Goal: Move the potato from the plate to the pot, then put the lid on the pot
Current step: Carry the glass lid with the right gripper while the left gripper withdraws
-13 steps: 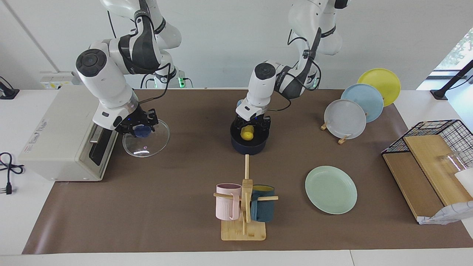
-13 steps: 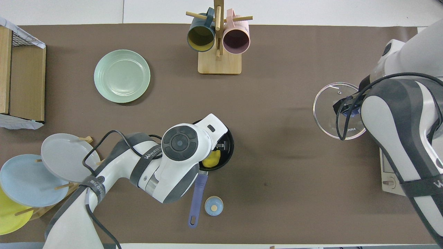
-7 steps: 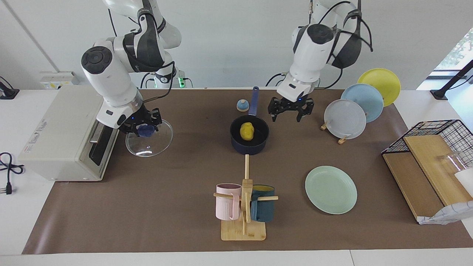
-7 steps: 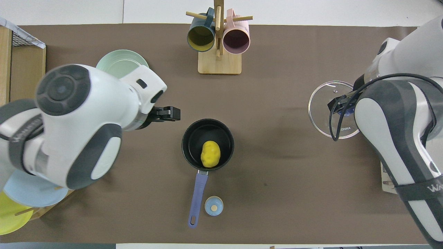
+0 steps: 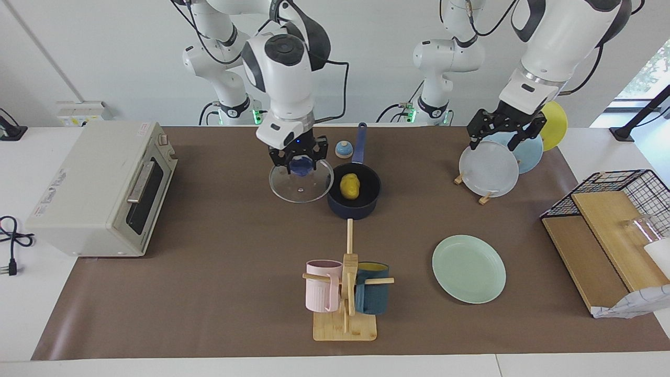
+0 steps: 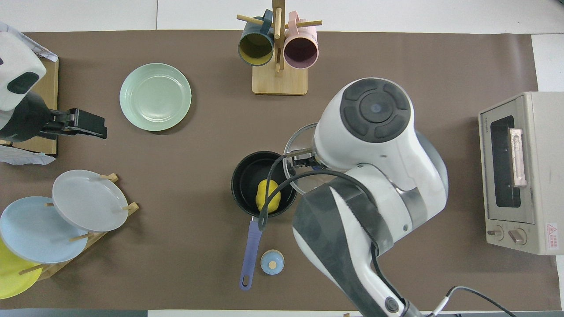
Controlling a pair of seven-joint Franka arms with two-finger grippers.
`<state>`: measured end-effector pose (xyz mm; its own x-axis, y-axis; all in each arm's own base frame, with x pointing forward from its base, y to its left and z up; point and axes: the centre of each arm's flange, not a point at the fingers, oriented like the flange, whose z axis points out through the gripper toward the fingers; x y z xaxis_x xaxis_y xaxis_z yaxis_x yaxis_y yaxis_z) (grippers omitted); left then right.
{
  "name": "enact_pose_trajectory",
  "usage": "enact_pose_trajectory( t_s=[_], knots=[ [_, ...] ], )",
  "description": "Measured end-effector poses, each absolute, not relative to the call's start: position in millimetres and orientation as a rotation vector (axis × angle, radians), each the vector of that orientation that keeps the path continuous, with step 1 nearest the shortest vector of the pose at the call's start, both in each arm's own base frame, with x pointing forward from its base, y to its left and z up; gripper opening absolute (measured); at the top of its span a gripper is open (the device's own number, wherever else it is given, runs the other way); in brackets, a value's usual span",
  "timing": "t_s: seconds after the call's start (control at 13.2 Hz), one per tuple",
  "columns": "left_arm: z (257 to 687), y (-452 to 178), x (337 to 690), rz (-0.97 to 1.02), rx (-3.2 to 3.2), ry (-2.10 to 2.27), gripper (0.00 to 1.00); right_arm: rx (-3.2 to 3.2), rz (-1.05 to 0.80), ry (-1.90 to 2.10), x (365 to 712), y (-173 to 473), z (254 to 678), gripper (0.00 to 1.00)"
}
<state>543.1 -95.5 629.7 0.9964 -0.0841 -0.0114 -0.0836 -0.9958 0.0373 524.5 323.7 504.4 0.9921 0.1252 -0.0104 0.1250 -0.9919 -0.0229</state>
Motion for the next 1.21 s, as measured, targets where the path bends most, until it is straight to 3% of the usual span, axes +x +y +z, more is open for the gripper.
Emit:
enact_pose_trajectory(
  t_s=[0.3, 0.61, 1.21],
  knots=[
    [644, -91, 533, -0.062, 3.128, -0.133, 1.00, -3.096, -0.029, -0.108, 512, 381, 472, 0.66],
    [628, -90, 531, -0.132, 3.132, -0.133, 1.00, -3.140, 0.052, -0.044, 492, 428, 414, 0.66],
    [626, -94, 530, -0.138, 3.128, -0.140, 1.00, -3.162, 0.089, 0.054, 482, 434, 414, 0.66]
  ],
)
